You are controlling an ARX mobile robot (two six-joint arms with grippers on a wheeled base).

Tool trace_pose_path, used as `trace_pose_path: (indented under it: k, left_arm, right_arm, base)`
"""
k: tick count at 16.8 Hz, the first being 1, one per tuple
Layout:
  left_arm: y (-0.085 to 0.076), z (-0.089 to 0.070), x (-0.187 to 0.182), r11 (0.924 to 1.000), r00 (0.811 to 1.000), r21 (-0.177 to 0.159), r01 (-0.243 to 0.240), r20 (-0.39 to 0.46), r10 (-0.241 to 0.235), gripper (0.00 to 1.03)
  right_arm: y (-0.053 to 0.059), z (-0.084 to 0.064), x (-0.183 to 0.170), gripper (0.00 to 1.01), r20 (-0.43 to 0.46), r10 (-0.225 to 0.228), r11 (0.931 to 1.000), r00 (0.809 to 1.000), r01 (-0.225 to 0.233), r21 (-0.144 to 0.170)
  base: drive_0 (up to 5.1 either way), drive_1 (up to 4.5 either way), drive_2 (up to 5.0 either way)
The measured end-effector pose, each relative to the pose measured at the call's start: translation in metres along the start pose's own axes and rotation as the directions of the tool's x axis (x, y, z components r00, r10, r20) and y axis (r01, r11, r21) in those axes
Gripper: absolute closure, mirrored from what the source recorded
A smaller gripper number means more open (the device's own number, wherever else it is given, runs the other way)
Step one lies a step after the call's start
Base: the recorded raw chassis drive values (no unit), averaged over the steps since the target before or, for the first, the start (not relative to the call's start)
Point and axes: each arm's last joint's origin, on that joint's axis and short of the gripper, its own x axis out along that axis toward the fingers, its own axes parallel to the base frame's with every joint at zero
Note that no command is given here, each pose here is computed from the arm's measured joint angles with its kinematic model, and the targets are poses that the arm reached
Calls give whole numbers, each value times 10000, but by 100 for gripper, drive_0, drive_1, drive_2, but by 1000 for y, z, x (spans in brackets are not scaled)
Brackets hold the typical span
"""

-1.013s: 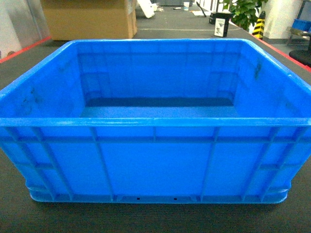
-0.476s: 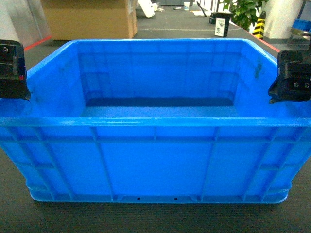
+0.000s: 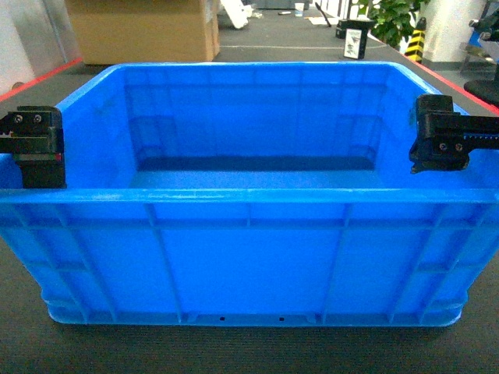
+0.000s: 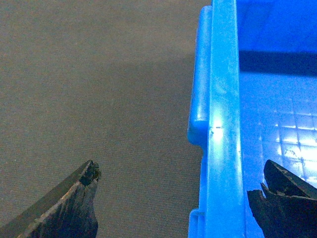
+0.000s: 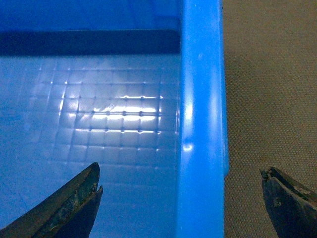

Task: Place box next to blue box on left shelf

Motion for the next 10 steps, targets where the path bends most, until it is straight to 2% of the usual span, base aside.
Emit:
trace_pose_path:
  k: [1, 2, 7, 9, 10]
  left_arm:
    - [0, 0, 1, 10000, 10000, -1, -7, 4, 7, 5]
    - [-1, 1, 2, 10000, 10000, 11, -1, -11, 1, 11]
    - [-3, 0, 3, 9999, 9998, 93, 118, -162, -117, 62]
    - [-7, 1, 2, 9996, 9996, 151, 252, -147, -250, 83]
    - [-8, 3, 1, 9993, 9992, -50, 380, -77, -381, 90]
  right_arm:
    - [0, 0, 0, 3, 47, -6, 10000, 10000, 6, 8]
    - [1, 0, 0, 9, 54, -14, 10000, 10000, 14, 8]
    - [1, 0, 0, 60, 91, -59, 10000, 9999, 59, 10]
    - [1, 1, 0, 78, 132, -179, 9998, 9998, 179, 42]
    - [1, 0, 0, 81, 198, -284, 9995, 9994, 282, 107]
  base:
    - [0, 0, 0]
    - [0, 0, 0]
    - [0, 0, 0]
    - [0, 0, 0]
    - [0, 0, 0]
